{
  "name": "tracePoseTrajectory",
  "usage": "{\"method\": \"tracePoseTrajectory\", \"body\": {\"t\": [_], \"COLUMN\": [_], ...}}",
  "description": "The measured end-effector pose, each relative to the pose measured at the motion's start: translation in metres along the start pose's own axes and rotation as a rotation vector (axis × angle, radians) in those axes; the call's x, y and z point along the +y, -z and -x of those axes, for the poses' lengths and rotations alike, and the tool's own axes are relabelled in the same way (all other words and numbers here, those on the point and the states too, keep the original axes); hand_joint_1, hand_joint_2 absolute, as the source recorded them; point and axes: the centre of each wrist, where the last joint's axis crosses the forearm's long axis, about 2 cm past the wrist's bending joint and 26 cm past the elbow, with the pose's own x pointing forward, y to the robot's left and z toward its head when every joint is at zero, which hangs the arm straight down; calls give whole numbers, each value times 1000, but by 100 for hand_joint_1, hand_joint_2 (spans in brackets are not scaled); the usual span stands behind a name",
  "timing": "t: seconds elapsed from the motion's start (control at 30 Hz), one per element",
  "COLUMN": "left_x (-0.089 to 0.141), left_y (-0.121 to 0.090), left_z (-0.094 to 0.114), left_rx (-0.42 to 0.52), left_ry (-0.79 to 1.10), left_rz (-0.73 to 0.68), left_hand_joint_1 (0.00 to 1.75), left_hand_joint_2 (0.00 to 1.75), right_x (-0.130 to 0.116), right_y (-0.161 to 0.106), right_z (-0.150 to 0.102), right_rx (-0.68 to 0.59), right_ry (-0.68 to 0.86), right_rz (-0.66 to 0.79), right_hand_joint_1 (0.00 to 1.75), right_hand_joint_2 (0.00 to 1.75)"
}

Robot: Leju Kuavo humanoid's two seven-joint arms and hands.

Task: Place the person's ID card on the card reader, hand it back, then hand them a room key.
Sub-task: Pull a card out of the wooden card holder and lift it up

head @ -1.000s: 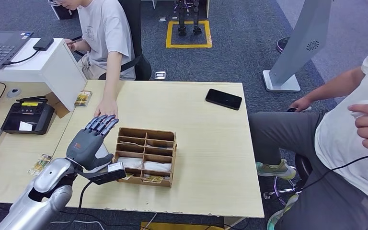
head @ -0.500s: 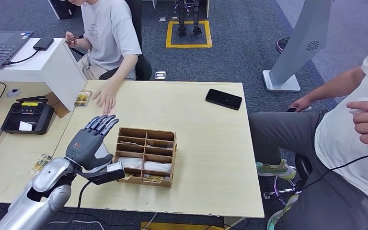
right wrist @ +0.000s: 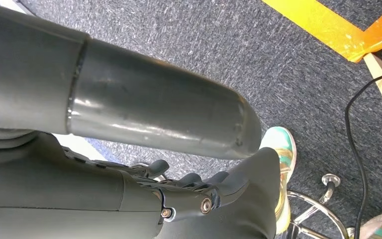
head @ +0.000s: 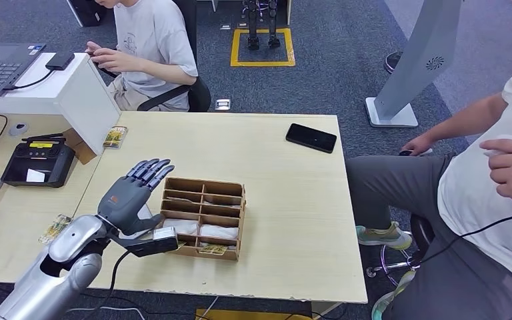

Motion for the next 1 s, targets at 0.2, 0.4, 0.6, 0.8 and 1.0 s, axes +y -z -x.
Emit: {"method": "tracePoseTrajectory", "body": {"t": [0.2,0.4,0.6,0.8,1.0], "left_x": [-2,-2,-5,-9,-8], "left_y": [0,1,4,6,6], "left_z": [-3,-3,-9,-14,-13], "left_rx": [-13,-17,-35,-53,-54], "left_ry": [-7,-8,-26,-42,-43], "left_rz": [9,11,22,43,45], "left_hand_joint_1": [0,0,0,0,0], "left_hand_joint_2": [175,175,175,175,175], "right_x": [-1,-2,-2,-2,-2], "right_y": [1,1,1,2,2], "right_z": [-1,-2,-2,-2,-2], "right_rx": [-3,-4,-3,-3,-3], "right_ry": [1,1,1,0,0], "right_rz": [2,4,2,2,2], "right_hand_joint_1": [0,0,0,0,0], "right_hand_joint_2": [0,0,0,0,0]}}
